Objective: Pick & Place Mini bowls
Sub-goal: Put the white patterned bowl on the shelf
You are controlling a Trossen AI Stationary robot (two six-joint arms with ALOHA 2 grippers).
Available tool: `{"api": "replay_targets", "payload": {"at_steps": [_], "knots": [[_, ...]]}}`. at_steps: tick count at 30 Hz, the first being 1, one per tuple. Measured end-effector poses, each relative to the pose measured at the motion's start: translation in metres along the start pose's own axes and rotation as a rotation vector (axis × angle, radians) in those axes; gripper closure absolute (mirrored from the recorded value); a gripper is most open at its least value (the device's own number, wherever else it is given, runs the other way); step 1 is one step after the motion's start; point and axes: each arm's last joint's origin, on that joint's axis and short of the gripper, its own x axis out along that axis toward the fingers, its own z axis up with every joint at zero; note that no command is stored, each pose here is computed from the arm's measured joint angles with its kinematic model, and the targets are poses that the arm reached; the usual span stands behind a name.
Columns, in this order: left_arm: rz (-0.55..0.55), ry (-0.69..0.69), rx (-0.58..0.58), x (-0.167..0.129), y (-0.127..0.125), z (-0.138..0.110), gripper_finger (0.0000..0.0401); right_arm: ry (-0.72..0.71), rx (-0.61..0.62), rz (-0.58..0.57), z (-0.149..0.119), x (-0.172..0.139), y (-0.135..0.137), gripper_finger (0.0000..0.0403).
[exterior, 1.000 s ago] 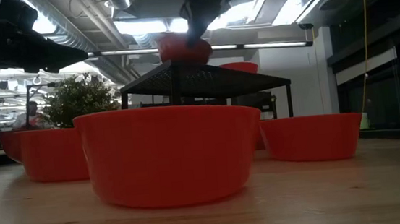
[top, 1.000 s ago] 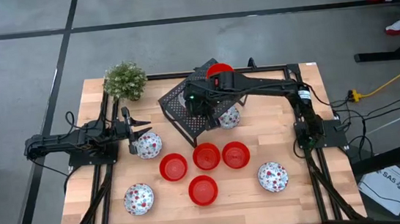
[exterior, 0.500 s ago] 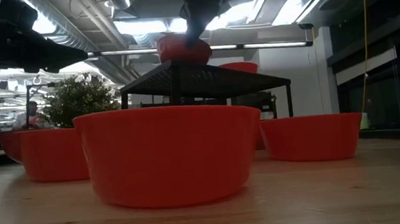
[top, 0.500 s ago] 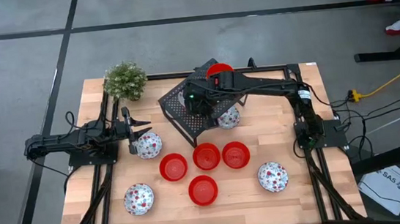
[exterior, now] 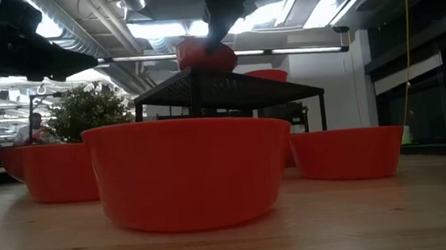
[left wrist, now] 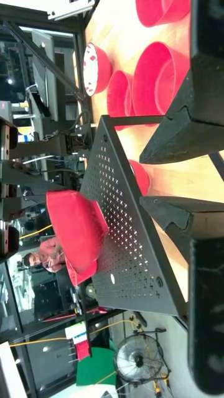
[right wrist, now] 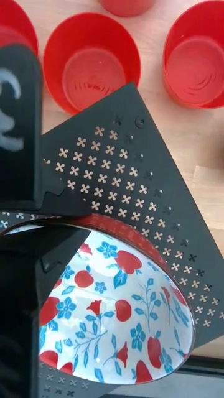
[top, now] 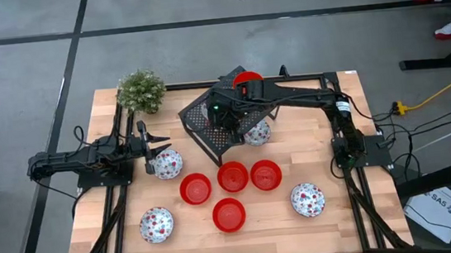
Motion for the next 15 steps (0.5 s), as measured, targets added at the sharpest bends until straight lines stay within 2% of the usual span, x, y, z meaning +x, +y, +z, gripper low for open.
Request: {"api": "replay_targets", "payload": {"at_steps": [9, 15], "knots": [[0.0, 0.0, 0.0, 0.0, 0.0, -0.0001, 0.0313, -0.005, 0.009, 0.004, 0.0004, 0.0, 0.0, 0.0369], [0.0, 0.0, 0.0, 0.0, 0.0, 0.0, 0.0313, -0.006, 0.057, 0.003, 0.0003, 0.0, -0.0006, 0.033]]}}
